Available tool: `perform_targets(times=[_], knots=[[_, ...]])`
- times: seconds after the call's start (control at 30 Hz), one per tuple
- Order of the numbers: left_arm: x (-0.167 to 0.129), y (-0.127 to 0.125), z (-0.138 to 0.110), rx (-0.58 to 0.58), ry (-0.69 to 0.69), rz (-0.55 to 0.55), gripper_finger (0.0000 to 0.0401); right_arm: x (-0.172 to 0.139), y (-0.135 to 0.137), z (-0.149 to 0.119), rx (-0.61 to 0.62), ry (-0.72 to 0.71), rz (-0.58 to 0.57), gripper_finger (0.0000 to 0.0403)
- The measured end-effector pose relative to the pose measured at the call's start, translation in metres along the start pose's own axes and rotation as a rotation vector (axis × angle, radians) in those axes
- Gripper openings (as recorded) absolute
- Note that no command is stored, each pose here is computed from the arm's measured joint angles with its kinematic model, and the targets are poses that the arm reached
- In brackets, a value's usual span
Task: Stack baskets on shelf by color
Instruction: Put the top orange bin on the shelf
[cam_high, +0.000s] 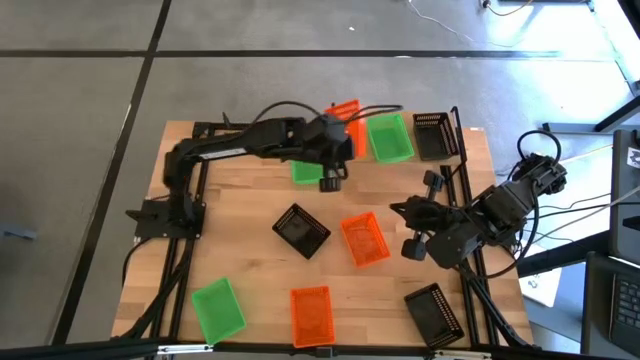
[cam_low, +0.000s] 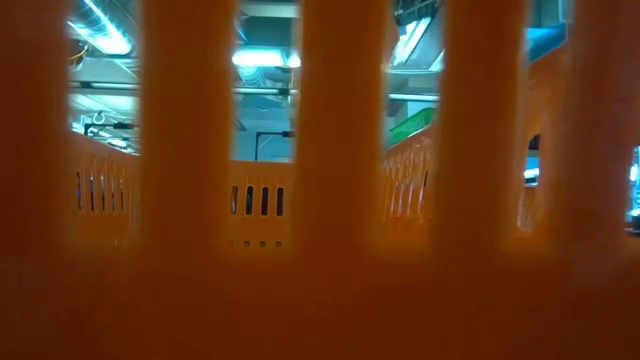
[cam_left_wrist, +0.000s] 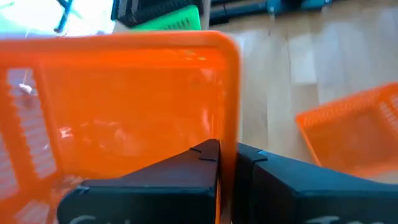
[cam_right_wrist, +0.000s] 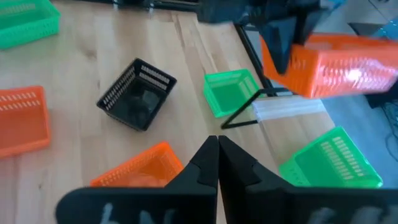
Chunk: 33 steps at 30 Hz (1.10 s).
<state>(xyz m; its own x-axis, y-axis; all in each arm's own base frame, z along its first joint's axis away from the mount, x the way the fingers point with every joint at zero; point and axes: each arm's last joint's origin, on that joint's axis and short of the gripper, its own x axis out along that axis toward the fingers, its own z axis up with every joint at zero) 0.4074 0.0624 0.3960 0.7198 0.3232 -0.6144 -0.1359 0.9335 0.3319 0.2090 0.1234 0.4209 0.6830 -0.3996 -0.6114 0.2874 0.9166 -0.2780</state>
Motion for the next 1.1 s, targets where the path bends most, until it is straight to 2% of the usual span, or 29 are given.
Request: perform_targets(times=[0.23, 0.5, 0.73, 1.1], knots=[[0.051, 0.008, -0.015, -0.012, 0.103, 0.003, 0.0, 0.0, -0.003, -0.004, 0.012, 0.024, -0.029, 0.0], [0.086, 0.011, -0.029, -0.019, 0.167, 0.005, 0.0, 0.0, -0.003, -0.004, 0.009, 0.023, -0.031, 0.0], [0.095, 0.016, -0.035, -0.05, 0.187, 0.012, 0.0, 0.0, -0.003, -0.004, 0.012, 0.024, -0.039, 0.0], [0.094, 0.024, -0.04, -0.134, 0.224, 0.019, 0.0, -0.001, -0.009, -0.006, 0.037, -0.026, -0.158, 0.0]])
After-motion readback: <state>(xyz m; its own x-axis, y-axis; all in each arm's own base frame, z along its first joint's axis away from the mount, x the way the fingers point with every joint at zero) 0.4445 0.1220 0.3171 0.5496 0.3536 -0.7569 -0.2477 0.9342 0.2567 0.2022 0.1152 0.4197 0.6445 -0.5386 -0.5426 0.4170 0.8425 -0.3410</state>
